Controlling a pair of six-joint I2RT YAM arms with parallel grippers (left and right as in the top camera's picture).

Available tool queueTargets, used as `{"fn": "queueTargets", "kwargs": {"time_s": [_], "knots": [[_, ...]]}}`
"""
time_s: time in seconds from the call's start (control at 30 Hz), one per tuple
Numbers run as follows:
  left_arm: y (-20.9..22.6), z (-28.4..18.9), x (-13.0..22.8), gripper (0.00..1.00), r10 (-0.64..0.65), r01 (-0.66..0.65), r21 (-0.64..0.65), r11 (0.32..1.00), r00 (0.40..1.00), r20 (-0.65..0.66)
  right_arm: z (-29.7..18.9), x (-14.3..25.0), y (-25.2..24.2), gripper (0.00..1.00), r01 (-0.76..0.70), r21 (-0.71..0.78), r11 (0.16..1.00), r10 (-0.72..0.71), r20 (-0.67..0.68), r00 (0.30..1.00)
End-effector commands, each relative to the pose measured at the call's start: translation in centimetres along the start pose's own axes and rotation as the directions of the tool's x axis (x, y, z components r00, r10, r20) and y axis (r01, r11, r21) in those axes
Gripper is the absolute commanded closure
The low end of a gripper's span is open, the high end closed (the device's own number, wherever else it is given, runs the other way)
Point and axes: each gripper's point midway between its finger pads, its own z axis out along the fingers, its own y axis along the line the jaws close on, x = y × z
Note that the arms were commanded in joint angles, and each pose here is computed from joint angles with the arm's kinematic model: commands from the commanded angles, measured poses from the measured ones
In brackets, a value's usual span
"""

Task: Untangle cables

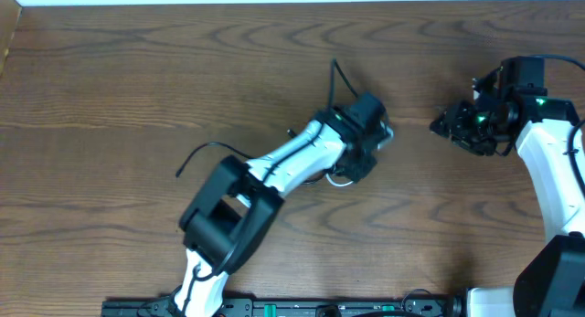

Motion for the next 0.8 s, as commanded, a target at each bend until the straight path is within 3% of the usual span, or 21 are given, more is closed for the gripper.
{"fn": "queueTargets", "kwargs": {"time_s": [0.0, 0.13, 0.33, 0.77], "knots": [[-1.3, -9.1, -5.9, 0.93, -0.204, 0.14, 0.274, 0.951, 0.954, 0.22, 0.2, 0.8, 3.0, 0.48, 0.12, -0.128, 0.984, -0.124, -0.021, 0.992], [-0.3, -13.2, -7.2, 0.92, -0.413, 0.26, 0.509, 0.821, 0.886, 0.212, -0.5, 0.9, 6.1, 0.43, 0.155, -0.301, 0.941, -0.167, -0.014, 0.986], [1.6, -17.6, -8.0, 0.93, -0.537, 0.27, 0.721, 0.638, 0.827, 0.165, -2.1, 0.9, 10.7, 0.44, 0.2, -0.522, 0.829, -0.221, 0.022, 0.975], [2.5, -21.4, -11.3, 0.93, -0.72, 0.391, 0.838, 0.38, 0.694, 0.004, -2.4, 2.5, 18.0, 0.43, 0.439, -0.612, 0.658, -0.423, 0.182, 0.888]]}}
